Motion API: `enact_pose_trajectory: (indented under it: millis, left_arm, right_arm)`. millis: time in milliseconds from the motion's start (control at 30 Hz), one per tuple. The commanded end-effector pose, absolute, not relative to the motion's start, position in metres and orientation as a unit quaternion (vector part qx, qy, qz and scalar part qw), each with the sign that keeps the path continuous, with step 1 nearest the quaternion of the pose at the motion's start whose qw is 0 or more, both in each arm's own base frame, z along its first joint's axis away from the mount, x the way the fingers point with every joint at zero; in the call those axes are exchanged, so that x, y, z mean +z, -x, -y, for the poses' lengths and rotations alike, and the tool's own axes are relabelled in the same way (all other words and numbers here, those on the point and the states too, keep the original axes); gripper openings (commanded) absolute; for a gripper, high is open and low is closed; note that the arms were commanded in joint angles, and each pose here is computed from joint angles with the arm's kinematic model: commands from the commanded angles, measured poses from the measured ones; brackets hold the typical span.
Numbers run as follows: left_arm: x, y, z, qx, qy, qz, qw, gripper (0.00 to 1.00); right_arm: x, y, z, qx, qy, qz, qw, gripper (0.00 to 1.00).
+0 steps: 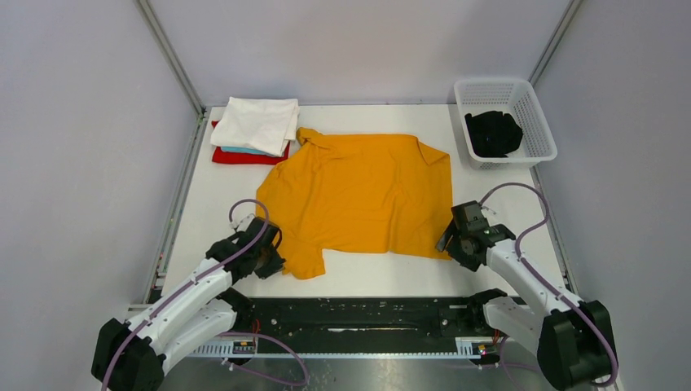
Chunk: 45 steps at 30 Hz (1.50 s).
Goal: Fold and stack the t-shirts
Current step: Flatten out the tshirt
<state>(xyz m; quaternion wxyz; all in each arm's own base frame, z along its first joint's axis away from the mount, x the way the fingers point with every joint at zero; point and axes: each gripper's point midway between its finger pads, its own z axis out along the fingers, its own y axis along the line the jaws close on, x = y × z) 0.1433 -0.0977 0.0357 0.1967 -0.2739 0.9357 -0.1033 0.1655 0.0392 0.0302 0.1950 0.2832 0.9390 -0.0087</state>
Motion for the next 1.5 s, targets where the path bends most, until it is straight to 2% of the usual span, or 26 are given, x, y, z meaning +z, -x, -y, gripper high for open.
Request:
enact_pose_trajectory:
  millis: [0, 100, 333, 433, 600, 700, 800, 1067, 1233, 1467]
  left_arm:
    - [0.048, -0.157, 0.103, -0.120, 0.264, -0.930, 0.225, 0.00]
    - [0.048, -0.157, 0.102, -0.121, 0.266, -0.928, 0.230, 0.00]
    - [0.045, -0.155, 0.100, -0.117, 0.269, -0.928, 0.230, 0.00]
    - [0.046, -0.156, 0.099, -0.117, 0.269, -0.927, 0.231, 0.00]
    - [0.053, -0.161, 0.099, -0.119, 0.269, -0.924, 0.246, 0.00]
    - [0.074, -0.173, 0.094, -0.119, 0.273, -0.912, 0.281, 0.00]
    - [0.119, -0.194, 0.085, -0.124, 0.290, -0.882, 0.351, 0.00]
    - [0.296, -0.230, 0.079, -0.218, 0.282, -0.768, 0.532, 0.00]
    - [0.407, -0.215, 0.058, -0.266, 0.270, -0.676, 0.632, 0.00]
    - [0.543, -0.175, 0.063, -0.335, 0.146, -0.592, 0.718, 0.00]
  right_arm:
    - [0.019, -0.165, -0.065, 0.047, -0.296, -0.942, 0.150, 0.71]
    - [0.009, -0.163, -0.067, 0.042, -0.294, -0.946, 0.131, 0.61]
    - [-0.002, -0.166, -0.068, 0.033, -0.296, -0.947, 0.118, 0.58]
    - [-0.001, -0.168, -0.068, 0.034, -0.296, -0.947, 0.122, 0.51]
    - [0.000, -0.174, -0.068, 0.035, -0.296, -0.945, 0.133, 0.18]
    - [0.016, -0.187, -0.064, 0.035, -0.280, -0.945, 0.167, 0.03]
    - [0.049, -0.208, -0.061, 0.044, -0.266, -0.936, 0.229, 0.00]
    - [0.189, -0.250, -0.042, 0.068, -0.263, -0.865, 0.422, 0.00]
    - [0.274, -0.245, -0.035, 0.110, -0.264, -0.806, 0.518, 0.00]
    - [0.377, -0.213, -0.035, 0.170, -0.222, -0.750, 0.600, 0.00]
